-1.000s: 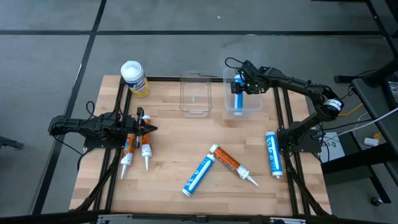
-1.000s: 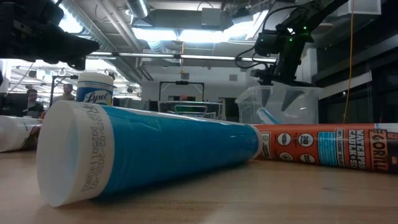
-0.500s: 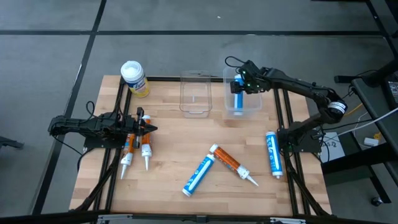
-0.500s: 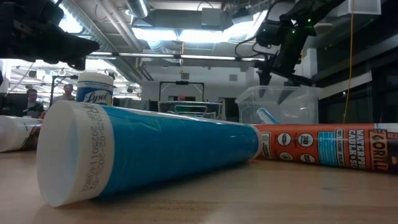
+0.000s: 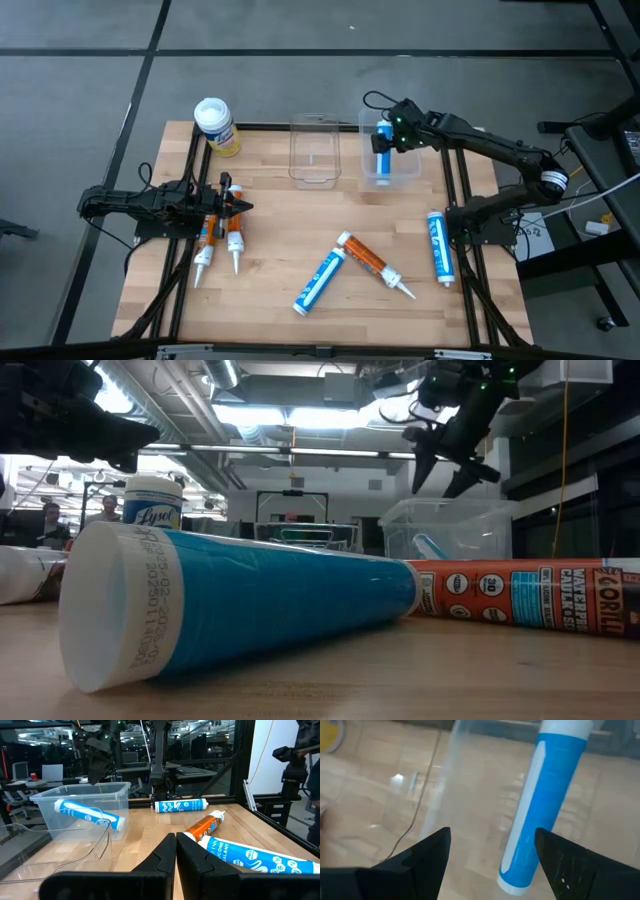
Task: Pick & place silicon tubes, Sealant and Lysol wipes
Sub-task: Put the right blue sealant into the right transparent bin
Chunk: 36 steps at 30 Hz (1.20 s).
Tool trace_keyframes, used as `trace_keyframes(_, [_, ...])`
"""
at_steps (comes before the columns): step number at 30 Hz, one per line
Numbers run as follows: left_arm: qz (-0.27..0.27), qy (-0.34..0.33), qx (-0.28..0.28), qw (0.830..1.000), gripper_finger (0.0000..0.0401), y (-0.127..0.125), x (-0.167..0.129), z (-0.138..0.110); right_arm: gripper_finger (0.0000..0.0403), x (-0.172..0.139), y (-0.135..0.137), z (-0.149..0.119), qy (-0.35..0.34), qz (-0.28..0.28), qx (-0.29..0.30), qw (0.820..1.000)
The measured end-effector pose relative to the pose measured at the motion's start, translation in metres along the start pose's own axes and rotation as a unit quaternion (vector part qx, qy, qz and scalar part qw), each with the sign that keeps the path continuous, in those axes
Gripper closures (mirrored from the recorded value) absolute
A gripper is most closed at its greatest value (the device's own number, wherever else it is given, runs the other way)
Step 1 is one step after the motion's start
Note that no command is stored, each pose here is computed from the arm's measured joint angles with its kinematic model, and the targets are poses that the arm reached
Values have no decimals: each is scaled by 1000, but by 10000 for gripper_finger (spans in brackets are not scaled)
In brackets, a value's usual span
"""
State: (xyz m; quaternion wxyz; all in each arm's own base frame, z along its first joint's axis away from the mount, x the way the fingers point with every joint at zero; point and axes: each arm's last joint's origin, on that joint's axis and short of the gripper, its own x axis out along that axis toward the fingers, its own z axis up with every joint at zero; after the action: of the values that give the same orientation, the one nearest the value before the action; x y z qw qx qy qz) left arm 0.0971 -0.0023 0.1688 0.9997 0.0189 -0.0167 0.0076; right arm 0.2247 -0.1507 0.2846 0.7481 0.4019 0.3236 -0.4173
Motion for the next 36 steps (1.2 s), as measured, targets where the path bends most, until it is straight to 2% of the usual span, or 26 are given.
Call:
trace_keyframes(8, [0, 0, 0, 1000, 392, 0, 0, 0, 114, -15, 19, -13, -15, 47, -54, 997])
trace_keyframes(14, [0, 0, 0, 1000, 389, 0, 0, 0, 114, -25, 41, -29, -28, 100, -115, 988])
trace_keyframes(23, [0, 0, 0, 1000, 392, 0, 0, 0, 114, -38, 76, -60, -38, 178, -221, 958])
trace_keyframes(33, [0, 0, 0, 1000, 389, 0, 0, 0, 114, -52, 96, -100, -9, 223, -295, 929])
trace_keyframes(36, [0, 0, 0, 1000, 389, 0, 0, 0, 114, -57, 102, -114, 1, 240, -325, 914])
